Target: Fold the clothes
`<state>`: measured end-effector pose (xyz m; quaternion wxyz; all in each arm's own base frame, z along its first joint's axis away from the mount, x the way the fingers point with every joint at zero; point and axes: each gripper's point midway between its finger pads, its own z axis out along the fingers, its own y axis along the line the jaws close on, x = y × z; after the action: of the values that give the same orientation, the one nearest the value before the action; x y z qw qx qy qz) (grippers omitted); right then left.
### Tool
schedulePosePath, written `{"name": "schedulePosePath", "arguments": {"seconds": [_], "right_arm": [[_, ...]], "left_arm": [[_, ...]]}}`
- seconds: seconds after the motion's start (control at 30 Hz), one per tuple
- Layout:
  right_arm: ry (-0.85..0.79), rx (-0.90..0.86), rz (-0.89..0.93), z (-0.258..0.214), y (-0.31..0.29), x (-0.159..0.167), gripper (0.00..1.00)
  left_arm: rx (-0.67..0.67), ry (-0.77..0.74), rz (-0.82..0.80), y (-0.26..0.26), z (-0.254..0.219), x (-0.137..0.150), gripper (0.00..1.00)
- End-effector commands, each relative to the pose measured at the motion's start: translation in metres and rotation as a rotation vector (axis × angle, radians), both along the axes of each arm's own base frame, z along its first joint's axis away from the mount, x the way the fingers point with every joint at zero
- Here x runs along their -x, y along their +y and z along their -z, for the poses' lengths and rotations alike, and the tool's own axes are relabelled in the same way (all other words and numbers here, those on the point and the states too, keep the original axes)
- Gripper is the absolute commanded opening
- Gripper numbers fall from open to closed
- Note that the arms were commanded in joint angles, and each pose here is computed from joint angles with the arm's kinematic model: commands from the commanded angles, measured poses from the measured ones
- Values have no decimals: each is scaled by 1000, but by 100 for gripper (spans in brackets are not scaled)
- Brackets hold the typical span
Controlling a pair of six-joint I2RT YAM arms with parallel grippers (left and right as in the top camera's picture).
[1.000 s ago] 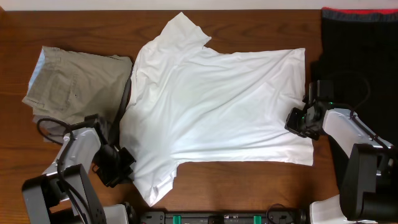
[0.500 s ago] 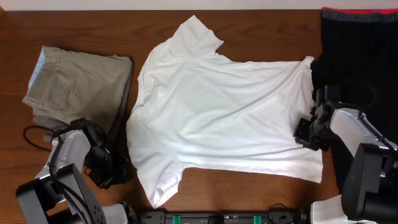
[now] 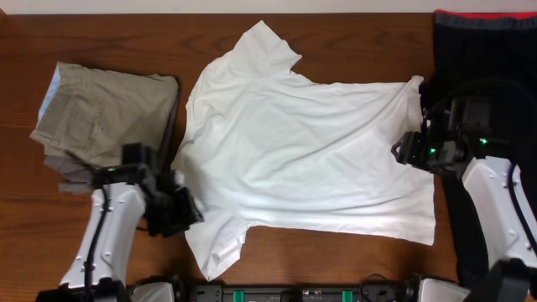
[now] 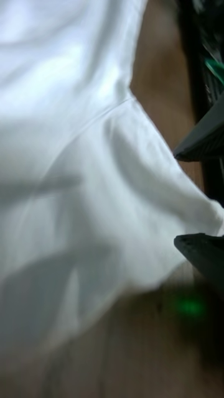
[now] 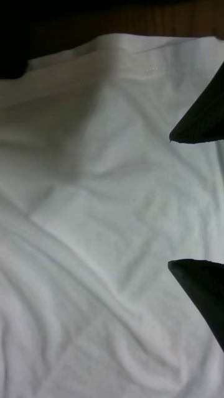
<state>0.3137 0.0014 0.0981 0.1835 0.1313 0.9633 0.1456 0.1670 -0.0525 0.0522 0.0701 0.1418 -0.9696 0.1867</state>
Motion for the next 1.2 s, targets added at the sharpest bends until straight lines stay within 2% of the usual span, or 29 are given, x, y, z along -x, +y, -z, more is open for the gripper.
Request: {"name": "schedulePosePath", "arguments": {"seconds": [0.0, 0.13, 0.27, 0.33, 0.47, 0.57, 0.63, 0.8, 0.87, 1.0, 1.03, 1.07, 1.13, 1.17], "right_arm": [[-18, -12, -16, -6, 2, -1, 59], [-17, -13, -16, -6, 3, -1, 59], [-16, -13, -16, -6, 3, -1, 59], [-17, -12, -16, -6, 2, -1, 59], [-17, -12, -16, -6, 2, -1, 59], [-22, -11, -16, -6, 2, -2, 59], [-23, -11, -16, -7, 2, -2, 59], [-23, -11, -16, -7, 2, -2, 59], [-23, -11, -16, -7, 2, -2, 59], [-28, -10, -16, -7, 2, -3, 59], [-28, -10, -16, -7, 2, -3, 59], [-29, -10, -15, -7, 2, -4, 59], [-31, -10, -15, -7, 2, -4, 59], [-32, -9, -15, -7, 2, -4, 59]], "left_arm": [[-28, -13, 107, -14, -3, 3, 42], [-69, 2, 231, -30, 0, 14, 45], [-262, 38, 203, -19, 9, 19, 56], [-312, 60, 195, -15, 13, 21, 56], [-331, 134, 197, -16, 22, 28, 55], [-318, 184, 233, -22, 28, 36, 40], [-305, 199, 269, -27, 30, 40, 39], [-313, 195, 337, -36, 30, 46, 41], [-315, 194, 358, -38, 30, 49, 46], [-322, 192, 373, -41, 30, 51, 48], [-322, 193, 370, -41, 30, 51, 47], [-324, 193, 365, -41, 30, 51, 40], [-322, 191, 364, -42, 31, 50, 13], [-317, 190, 364, -43, 30, 49, 8]]}}
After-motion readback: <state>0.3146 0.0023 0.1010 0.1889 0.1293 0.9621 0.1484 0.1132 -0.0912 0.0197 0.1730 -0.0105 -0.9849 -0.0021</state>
